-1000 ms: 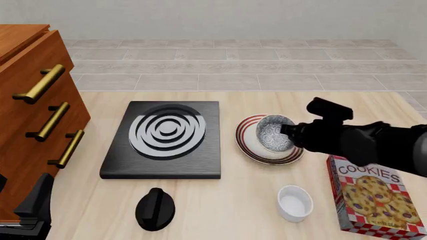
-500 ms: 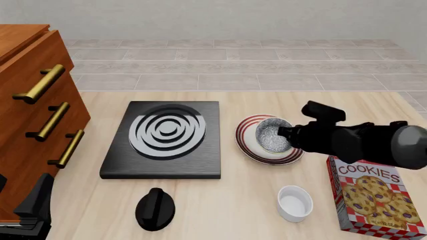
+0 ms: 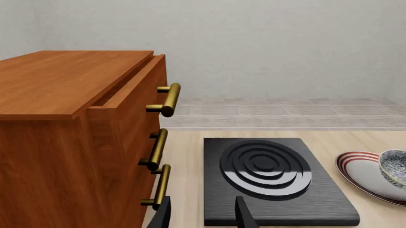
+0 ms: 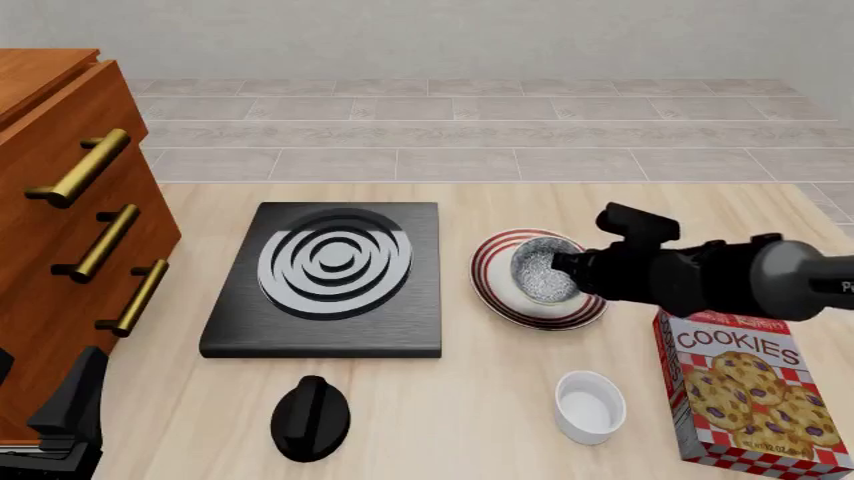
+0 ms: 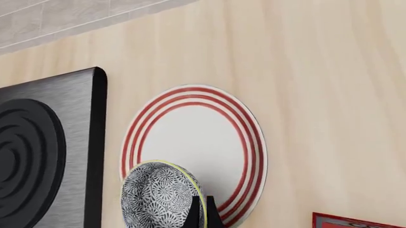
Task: Pick the akita bowl next to the ramekin and place it on the plate.
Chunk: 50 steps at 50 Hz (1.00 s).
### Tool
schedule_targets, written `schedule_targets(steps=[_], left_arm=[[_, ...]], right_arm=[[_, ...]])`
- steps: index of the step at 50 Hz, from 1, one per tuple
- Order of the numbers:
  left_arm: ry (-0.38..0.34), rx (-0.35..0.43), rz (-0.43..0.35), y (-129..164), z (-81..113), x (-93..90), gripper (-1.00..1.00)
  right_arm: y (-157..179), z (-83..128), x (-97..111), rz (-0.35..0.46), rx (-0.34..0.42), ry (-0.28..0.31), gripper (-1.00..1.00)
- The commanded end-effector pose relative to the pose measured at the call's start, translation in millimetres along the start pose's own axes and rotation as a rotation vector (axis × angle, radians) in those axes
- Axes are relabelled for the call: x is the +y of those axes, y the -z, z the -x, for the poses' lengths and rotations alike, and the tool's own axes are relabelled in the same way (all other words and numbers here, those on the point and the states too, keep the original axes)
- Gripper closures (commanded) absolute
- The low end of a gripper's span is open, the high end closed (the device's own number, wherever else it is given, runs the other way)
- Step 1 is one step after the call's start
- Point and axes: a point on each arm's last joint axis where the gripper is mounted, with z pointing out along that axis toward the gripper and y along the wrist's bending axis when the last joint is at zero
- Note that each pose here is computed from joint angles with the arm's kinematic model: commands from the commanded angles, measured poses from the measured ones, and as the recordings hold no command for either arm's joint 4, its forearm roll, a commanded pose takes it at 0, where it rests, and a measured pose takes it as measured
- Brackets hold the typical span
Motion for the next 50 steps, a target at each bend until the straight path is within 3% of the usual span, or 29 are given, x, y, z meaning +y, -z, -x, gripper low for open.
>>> schedule_targets(steps=[1, 50], left_arm=[[0.0, 0.0, 0.0, 0.0, 0.0, 0.0, -1.0], [0.0, 0.0, 0.0, 0.0, 0.0, 0.0, -1.0]], right_arm=[[-10.3, 4.3, -2.4, -0.007, -0.005, -0.012, 1.0], [-39.9, 1.0, -10.4, -0.027, 0.012, -0.013, 1.0]])
